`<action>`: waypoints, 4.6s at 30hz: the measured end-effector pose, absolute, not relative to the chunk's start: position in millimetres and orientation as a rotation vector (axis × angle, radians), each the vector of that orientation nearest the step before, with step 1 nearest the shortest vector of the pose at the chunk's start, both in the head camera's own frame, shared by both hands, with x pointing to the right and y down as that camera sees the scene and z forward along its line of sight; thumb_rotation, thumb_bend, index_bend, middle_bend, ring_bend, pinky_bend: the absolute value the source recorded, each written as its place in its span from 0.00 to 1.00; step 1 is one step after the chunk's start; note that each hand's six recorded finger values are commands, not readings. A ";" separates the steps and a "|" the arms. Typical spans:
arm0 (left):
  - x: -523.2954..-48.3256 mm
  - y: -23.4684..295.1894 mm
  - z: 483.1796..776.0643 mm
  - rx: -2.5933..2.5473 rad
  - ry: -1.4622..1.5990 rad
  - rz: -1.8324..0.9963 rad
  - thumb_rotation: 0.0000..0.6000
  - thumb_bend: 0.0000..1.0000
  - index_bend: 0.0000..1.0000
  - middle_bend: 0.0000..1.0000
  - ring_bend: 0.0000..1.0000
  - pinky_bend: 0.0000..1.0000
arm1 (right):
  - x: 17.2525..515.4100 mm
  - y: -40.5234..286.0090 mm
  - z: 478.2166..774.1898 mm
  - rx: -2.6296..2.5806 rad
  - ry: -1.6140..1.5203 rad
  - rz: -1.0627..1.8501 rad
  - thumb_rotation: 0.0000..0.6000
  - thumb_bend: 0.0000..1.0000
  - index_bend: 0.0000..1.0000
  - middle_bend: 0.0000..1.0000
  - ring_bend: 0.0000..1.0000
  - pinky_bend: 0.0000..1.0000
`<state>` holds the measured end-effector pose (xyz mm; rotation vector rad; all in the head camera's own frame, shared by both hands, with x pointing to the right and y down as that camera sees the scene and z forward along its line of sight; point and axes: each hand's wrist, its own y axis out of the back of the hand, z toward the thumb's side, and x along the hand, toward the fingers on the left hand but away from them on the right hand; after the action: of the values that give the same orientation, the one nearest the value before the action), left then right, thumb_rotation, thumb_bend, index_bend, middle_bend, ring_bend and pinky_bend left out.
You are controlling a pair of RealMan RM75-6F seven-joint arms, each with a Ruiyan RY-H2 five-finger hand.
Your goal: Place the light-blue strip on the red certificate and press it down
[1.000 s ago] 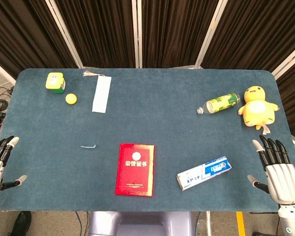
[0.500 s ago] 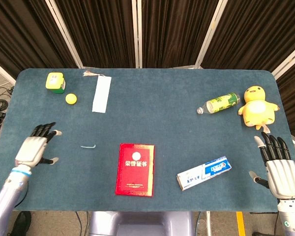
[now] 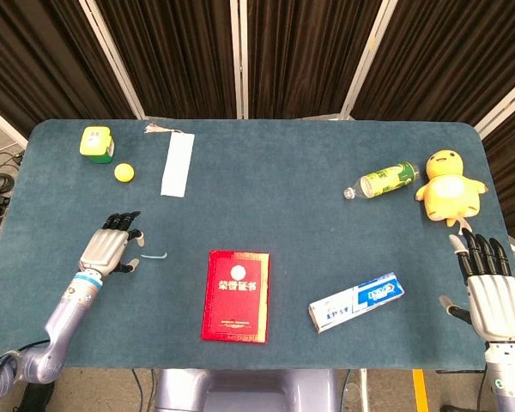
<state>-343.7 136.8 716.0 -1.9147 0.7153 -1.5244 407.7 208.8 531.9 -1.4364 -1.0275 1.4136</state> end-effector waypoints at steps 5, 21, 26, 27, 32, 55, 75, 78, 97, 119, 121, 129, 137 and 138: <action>-339.7 138.7 727.2 -1.923 0.693 -1.545 1.00 0.36 0.44 0.00 0.00 0.00 | 408.4 207.4 533.1 -1.438 -1.029 1.416 1.00 0.00 0.00 0.00 0.00 0.00; -336.0 143.5 744.1 -1.931 0.683 -1.568 1.00 0.44 0.53 0.00 0.00 0.00 | 411.0 205.1 533.0 -1.445 -1.037 1.420 1.00 0.00 0.00 0.00 0.00 0.00; -333.3 143.0 744.3 -1.927 0.685 -1.565 1.00 0.45 0.61 0.00 0.00 0.00 | 411.4 205.3 532.6 -1.447 -1.037 1.420 1.00 0.00 0.00 0.00 0.00 0.00; -333.0 142.9 744.3 -1.928 0.689 -1.566 1.00 0.45 0.62 0.00 0.00 0.00 | 411.3 205.3 532.5 -1.448 -1.038 1.419 1.00 0.00 0.00 0.00 0.00 0.00; -330.3 140.6 741.4 -1.933 0.707 -1.556 1.00 0.45 0.64 0.00 0.00 0.00 | 411.2 205.2 532.2 -1.452 -1.041 1.417 1.00 0.00 0.00 0.00 0.00 0.00; -185.1 122.7 687.0 -2.032 0.501 -1.078 1.00 0.45 0.64 0.00 0.00 0.00 | 416.7 201.4 526.3 -1.452 -1.078 1.409 1.00 0.00 0.00 0.00 0.00 0.00; -135.1 173.0 688.1 -1.898 0.159 -0.633 1.00 0.45 0.63 0.00 0.00 0.00 | 420.5 198.5 529.3 -1.447 -1.081 1.426 1.00 0.00 0.00 0.00 0.00 0.00; -135.2 173.6 690.3 -1.853 0.141 -0.585 1.00 0.45 0.63 0.00 0.00 0.00 | 420.2 198.8 529.3 -1.447 -1.080 1.426 1.00 0.00 0.00 0.00 0.00 0.00; -153.3 148.6 676.3 -1.809 0.230 -0.644 1.00 0.00 0.00 0.00 0.00 0.00 | 419.9 199.7 529.1 -1.454 -1.079 1.423 1.00 0.00 0.00 0.00 0.00 0.00; -346.0 108.1 583.5 -1.654 0.855 -1.219 1.00 0.00 0.00 0.00 0.00 0.00 | 367.2 175.9 567.1 -1.648 -0.792 1.320 1.00 0.64 0.10 0.00 0.00 0.00; -364.8 115.4 572.8 -1.614 0.901 -1.283 1.00 0.00 0.00 0.00 0.00 0.00 | 350.5 170.2 574.0 -1.696 -0.717 1.284 1.00 0.71 0.13 0.00 0.00 0.00; -413.3 150.7 548.6 -1.529 1.021 -1.477 1.00 0.00 0.00 0.00 0.00 0.00 | 266.0 160.2 599.9 -1.888 -0.403 1.083 1.00 0.91 0.25 0.00 0.00 0.00; -425.1 163.5 541.7 -1.522 1.059 -1.507 1.00 0.00 0.00 0.00 0.00 0.00 | 182.1 168.3 615.8 -1.971 -0.182 0.899 1.00 0.95 0.31 0.00 0.00 0.00; -425.4 164.0 542.4 -1.528 1.060 -1.508 1.00 0.00 0.00 0.00 0.00 0.00 | 171.9 170.4 617.2 -1.973 -0.158 0.877 1.00 0.95 0.31 0.00 0.00 0.00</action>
<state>-425.4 164.0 542.4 -1.5282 1.0598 -1.5079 171.9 170.4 617.2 -1.9727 -0.1578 0.8765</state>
